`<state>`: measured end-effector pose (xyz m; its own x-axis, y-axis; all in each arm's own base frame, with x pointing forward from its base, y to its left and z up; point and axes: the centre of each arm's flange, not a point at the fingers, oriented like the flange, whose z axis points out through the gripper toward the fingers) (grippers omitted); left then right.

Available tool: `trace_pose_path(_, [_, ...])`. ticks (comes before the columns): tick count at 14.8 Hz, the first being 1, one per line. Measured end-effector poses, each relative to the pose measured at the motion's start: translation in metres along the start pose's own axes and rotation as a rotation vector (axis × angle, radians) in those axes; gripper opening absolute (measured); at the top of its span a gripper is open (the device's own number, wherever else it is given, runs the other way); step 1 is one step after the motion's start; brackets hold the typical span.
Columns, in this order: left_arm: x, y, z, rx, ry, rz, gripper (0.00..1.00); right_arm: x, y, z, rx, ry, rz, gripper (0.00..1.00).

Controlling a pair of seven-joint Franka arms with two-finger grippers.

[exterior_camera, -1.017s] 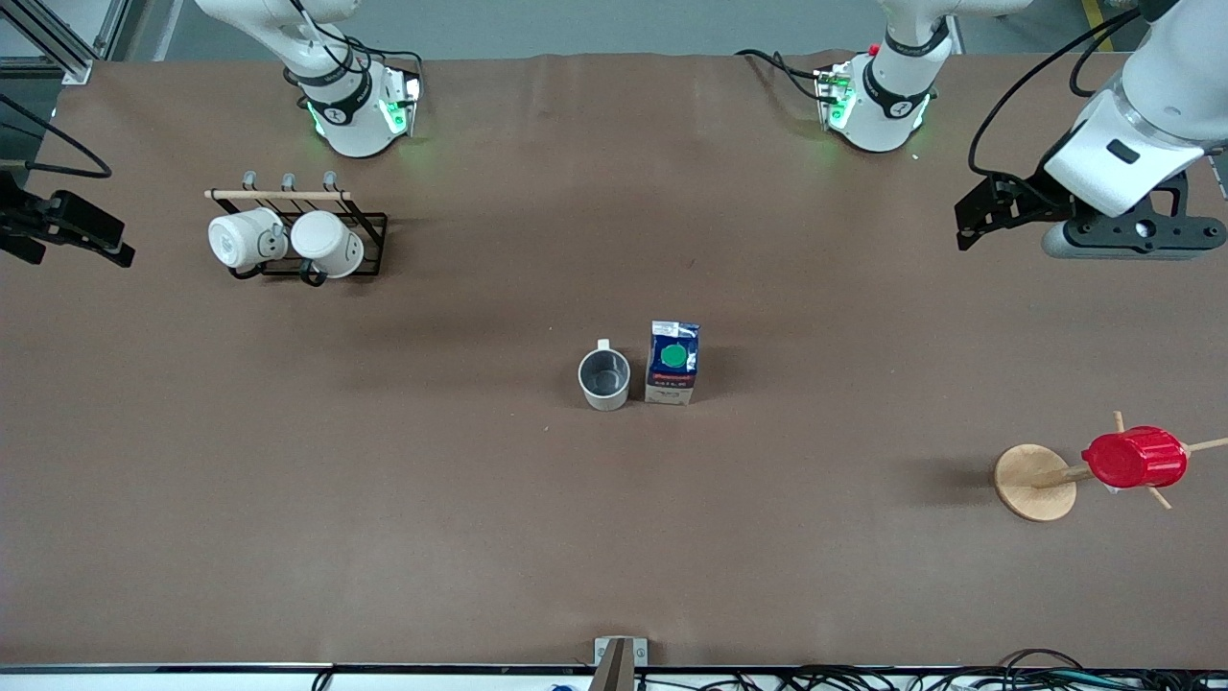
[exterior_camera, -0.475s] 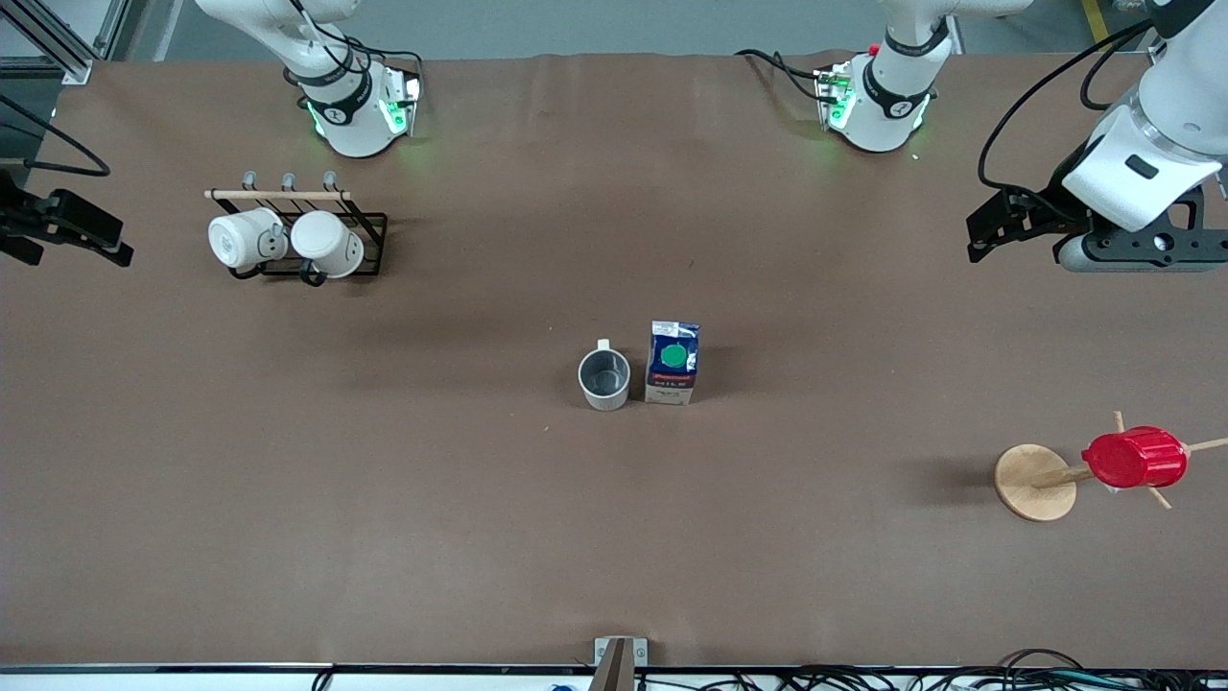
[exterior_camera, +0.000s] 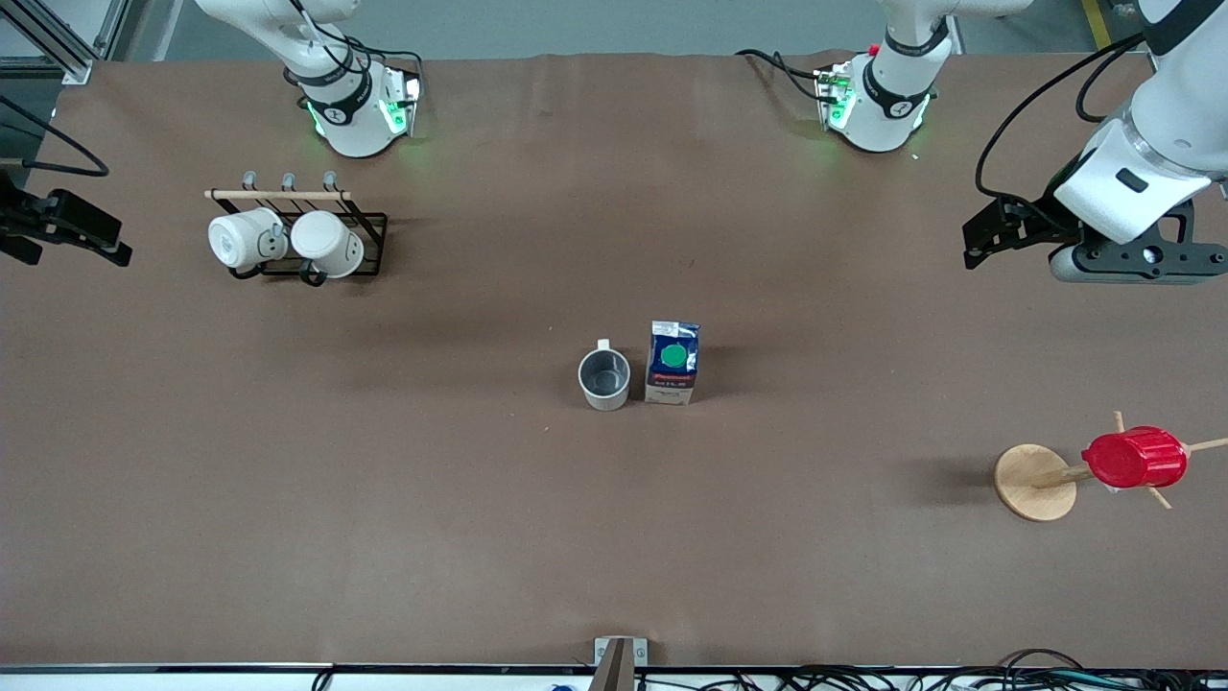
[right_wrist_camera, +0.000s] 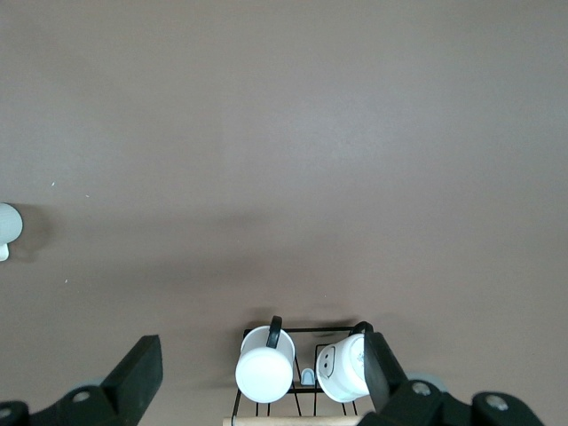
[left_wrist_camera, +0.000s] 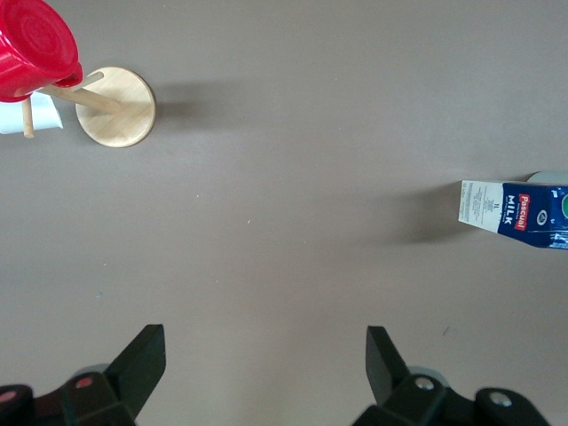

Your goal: Place cup and milk on table

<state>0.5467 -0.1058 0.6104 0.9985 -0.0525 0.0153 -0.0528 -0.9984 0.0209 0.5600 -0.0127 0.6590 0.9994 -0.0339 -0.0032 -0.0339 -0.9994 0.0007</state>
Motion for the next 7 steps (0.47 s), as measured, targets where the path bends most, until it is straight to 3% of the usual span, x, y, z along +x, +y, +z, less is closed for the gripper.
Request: trace_pose_path(7, [0.0026,0.0002,-0.0001,-0.003,0.024,-0.020,1.00,-0.0001,0.0006,0.0001,0.000,-0.001,0.001,1.00])
